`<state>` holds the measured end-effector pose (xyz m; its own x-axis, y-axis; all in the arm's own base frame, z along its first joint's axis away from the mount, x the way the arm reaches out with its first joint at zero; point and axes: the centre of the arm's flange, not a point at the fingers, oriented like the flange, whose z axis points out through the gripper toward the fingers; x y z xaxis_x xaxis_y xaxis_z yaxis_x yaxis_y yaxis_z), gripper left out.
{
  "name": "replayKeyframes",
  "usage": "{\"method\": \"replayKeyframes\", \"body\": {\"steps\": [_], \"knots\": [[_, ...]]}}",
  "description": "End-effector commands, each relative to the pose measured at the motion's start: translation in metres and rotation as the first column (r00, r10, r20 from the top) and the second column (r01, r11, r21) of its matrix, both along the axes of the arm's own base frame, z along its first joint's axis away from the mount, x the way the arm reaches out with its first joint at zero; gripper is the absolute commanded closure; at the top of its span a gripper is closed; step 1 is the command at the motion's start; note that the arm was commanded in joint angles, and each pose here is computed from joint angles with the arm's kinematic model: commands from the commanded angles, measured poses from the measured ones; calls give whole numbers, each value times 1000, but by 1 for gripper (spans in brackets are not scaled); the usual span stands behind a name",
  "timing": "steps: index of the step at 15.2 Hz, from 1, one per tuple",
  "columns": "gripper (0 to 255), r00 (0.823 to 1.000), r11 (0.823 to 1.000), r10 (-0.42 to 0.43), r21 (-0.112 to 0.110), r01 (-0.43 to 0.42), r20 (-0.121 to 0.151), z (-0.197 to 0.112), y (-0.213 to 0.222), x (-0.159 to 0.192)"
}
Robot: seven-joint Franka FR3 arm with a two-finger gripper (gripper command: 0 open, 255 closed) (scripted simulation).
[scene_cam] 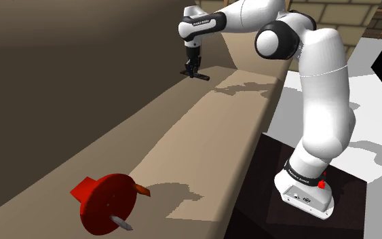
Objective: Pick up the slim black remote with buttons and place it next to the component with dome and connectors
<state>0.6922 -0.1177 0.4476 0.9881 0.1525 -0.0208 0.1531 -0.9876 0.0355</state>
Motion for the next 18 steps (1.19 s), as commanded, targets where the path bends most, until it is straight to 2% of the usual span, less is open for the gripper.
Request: {"method": "replayKeyframes", "body": {"steps": [1,18], "knots": [[255,1000,1000,0,0,0,0,10,1,0],[255,1000,1000,0,0,0,0,100,1,0]]}}
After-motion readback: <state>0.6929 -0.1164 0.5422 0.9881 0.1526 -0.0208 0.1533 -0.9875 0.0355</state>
